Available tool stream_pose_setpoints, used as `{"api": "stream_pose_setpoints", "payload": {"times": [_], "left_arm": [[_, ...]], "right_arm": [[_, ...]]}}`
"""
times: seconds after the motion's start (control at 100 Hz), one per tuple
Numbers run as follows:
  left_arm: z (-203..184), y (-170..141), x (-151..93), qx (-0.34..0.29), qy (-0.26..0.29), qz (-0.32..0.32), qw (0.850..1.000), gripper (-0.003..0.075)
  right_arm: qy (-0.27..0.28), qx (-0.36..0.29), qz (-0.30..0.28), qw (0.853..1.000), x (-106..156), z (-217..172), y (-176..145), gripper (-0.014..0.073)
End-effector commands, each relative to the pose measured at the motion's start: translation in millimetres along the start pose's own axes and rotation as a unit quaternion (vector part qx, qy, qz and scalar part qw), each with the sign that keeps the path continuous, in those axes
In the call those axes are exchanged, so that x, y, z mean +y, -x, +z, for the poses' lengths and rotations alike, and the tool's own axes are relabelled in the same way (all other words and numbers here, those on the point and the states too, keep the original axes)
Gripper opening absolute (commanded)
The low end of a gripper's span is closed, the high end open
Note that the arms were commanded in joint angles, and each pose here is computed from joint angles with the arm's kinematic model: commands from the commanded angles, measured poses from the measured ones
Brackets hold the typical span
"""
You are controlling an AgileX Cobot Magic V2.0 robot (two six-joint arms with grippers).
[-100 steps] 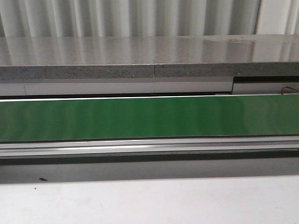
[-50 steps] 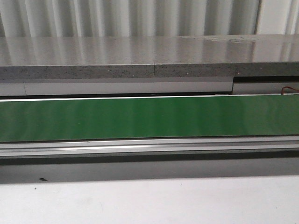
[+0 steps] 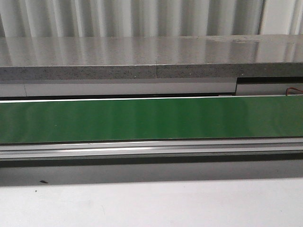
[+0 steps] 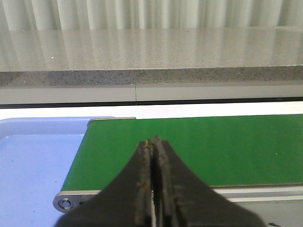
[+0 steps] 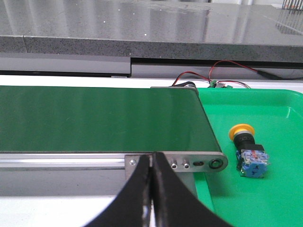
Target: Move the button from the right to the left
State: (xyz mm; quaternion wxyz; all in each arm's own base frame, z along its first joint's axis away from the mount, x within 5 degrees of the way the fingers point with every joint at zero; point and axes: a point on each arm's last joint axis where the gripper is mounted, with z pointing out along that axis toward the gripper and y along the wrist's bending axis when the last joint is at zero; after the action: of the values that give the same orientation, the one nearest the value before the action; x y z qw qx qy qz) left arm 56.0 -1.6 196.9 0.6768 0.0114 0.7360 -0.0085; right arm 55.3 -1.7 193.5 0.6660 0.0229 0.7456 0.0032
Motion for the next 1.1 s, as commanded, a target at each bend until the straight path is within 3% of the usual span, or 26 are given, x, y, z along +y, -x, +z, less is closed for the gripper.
{"api": "stream_pose_setpoints", "payload": {"times": [0.0,0.3,0.44,0.66,1.0,1.09], "left_arm": [[-0.1,-4.0,-0.1,-0.039,-0.001,-0.007,0.999,-0.0021],[-0.1,-4.0,-0.1,-0.039,-0.001,-0.007,0.999,-0.0021],[-0.1,-4.0,-0.1,-0.039,-0.001,-0.007,0.999,-0.0021],[-0.1,-4.0,-0.1,-0.039,-0.001,-0.007,0.999,-0.002],[-0.1,-4.0,-0.1,-0.039,-0.001,-0.007,0.999,-0.0021],[-0.1,-4.0,-0.1,-0.039,-0.001,-0.007,0.999,-0.0021]], "right_arm": [[-0.002,-0.06,-0.005,0.998,0.7,-5.6,30.5,-0.0068],[-0.009,0.017,-0.004,1.0,2.0,1.2,88.8,-0.0068],[-0.015,0.102,-0.004,0.995,2.1,12.3,112.4,-0.0068],[-0.023,0.254,0.002,0.967,2.7,39.9,132.0,-0.0068],[-0.03,0.394,0.001,0.919,2.2,82.8,128.9,-0.0064],[-0.031,0.421,0.002,0.907,2.2,94.6,126.8,-0.0012]]}}
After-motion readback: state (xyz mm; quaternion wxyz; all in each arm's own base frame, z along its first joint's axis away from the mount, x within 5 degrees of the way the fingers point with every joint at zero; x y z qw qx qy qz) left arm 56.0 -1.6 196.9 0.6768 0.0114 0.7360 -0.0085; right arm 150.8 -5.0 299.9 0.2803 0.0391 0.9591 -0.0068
